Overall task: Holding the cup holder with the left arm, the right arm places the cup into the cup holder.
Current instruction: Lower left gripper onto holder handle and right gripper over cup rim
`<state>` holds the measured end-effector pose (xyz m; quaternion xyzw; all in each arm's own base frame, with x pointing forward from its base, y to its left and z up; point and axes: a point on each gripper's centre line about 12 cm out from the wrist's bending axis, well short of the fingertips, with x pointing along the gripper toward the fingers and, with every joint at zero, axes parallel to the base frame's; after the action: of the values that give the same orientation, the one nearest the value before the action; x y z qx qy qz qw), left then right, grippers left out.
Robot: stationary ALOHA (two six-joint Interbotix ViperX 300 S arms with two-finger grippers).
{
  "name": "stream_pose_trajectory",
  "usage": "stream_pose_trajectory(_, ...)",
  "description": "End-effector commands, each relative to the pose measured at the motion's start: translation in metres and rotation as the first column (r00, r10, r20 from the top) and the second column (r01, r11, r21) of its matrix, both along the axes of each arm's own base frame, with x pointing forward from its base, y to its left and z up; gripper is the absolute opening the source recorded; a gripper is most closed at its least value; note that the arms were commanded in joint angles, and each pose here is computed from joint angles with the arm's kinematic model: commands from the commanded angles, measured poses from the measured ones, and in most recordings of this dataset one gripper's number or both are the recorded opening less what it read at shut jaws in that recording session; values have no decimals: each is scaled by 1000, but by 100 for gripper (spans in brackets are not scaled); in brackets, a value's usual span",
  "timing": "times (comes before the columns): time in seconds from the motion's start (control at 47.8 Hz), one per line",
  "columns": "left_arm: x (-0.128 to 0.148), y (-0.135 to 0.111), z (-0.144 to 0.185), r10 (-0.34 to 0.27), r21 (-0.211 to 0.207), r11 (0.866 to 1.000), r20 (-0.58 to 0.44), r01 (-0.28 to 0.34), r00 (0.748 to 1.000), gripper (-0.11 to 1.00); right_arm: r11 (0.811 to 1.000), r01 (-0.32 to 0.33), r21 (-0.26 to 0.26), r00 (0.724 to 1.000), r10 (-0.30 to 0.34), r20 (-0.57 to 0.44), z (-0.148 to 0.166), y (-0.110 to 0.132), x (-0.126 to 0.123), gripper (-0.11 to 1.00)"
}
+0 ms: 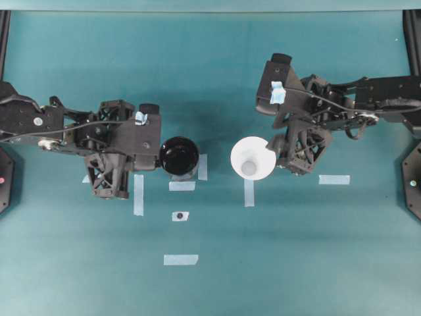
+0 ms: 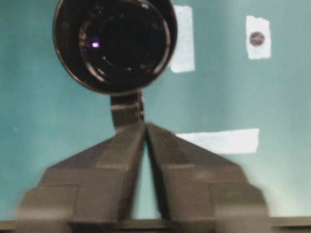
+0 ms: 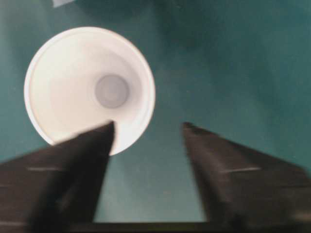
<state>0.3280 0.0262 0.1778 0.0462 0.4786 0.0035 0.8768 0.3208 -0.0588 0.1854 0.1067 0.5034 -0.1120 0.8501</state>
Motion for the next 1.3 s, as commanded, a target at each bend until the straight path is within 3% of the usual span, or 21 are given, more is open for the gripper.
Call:
stream_pose_trajectory(0.0,9,3,14,4,8,1000,69,-4,998,37,1000,5,-7,999,-5,34,11,-2,6,82)
stream_pose_trajectory(0.084,10,4,13,8,9,1000,90,-8,996,63,1000,-1,-19,1000,1,25,9,-3,7,96)
stream_pose_trajectory(0.23,13,4,11,-3,16,1000,97,2,995,96,1000,-1,-24,1000,1,11,8,-6,11,96)
stream_pose_trajectory(0.355,15,4,5,-7,17,1000,81,6,997,92,1000,1,-29,1000,0,5,5,-9,15,96)
stream_pose_trajectory(0.899,26,7,-36,-1,6,1000,-31,1,1000,95,999,4,-37,999,-5,-32,-17,-18,25,96)
stream_pose_trajectory(1.275,32,15,-46,20,3,1000,-57,-20,998,94,999,6,-35,999,-8,-46,-30,-21,29,96)
